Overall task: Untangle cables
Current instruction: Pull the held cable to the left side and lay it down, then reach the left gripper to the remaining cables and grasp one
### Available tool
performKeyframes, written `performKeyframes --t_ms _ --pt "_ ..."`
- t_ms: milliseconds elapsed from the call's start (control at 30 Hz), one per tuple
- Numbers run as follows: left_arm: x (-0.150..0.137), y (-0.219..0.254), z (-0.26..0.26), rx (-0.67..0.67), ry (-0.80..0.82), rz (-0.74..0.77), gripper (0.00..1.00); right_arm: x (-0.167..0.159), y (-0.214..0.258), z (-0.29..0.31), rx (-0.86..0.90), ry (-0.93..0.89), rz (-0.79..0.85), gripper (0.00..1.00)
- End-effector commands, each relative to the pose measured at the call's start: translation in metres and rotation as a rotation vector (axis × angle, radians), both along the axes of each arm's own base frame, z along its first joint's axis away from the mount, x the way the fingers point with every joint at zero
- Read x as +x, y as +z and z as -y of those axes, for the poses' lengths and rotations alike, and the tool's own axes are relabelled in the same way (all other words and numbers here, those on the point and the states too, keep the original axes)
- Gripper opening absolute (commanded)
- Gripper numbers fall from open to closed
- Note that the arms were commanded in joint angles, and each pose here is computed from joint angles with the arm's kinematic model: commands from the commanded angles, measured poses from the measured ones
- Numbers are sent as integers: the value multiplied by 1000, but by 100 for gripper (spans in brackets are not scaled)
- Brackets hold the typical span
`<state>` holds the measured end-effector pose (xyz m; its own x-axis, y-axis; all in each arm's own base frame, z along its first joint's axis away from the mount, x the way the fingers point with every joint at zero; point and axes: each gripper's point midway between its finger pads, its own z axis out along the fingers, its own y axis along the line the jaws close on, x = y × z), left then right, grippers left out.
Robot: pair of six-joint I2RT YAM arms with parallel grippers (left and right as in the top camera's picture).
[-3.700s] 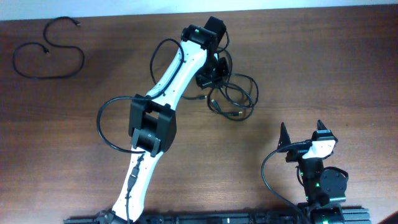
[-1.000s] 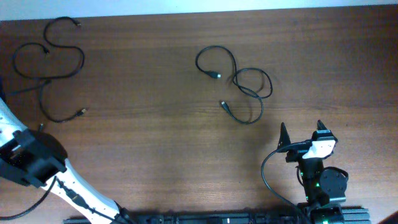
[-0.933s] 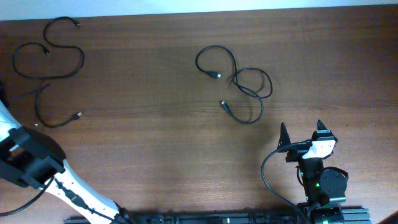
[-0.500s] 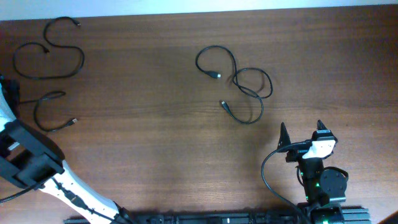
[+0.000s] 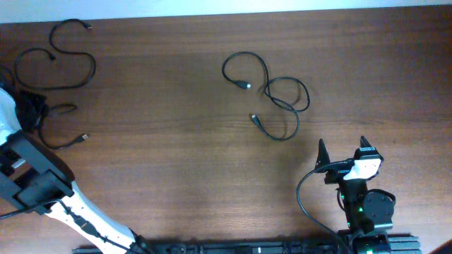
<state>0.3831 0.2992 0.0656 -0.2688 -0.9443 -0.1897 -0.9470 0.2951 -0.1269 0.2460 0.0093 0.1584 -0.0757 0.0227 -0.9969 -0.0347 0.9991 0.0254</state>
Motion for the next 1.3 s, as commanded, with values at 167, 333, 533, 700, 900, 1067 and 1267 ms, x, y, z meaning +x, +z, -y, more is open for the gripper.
performKeyframes --t_ms 167,333,533,700,900,1067,1267 --pt "64 29 23 -1 -426 296 0 0 -3 0 3 -4 -6 98" --pt "45 16 13 -20 -394 259 0 0 -3 0 3 -4 -6 97" --pt "-15 -30 -14 -92 -224 176 4 0 -3 0 3 -4 -6 98" --pt "-26 -37 -18 -105 -200 168 22 0 -3 0 3 -4 -6 97" --pt "-14 -26 -15 -114 -255 228 60 0 -3 0 3 -4 -6 97" --pt "18 64 -31 -28 -295 384 99 0 -3 0 3 -4 -6 98" --pt "2 102 -40 65 -233 311 100 0 -3 0 3 -4 -6 98"
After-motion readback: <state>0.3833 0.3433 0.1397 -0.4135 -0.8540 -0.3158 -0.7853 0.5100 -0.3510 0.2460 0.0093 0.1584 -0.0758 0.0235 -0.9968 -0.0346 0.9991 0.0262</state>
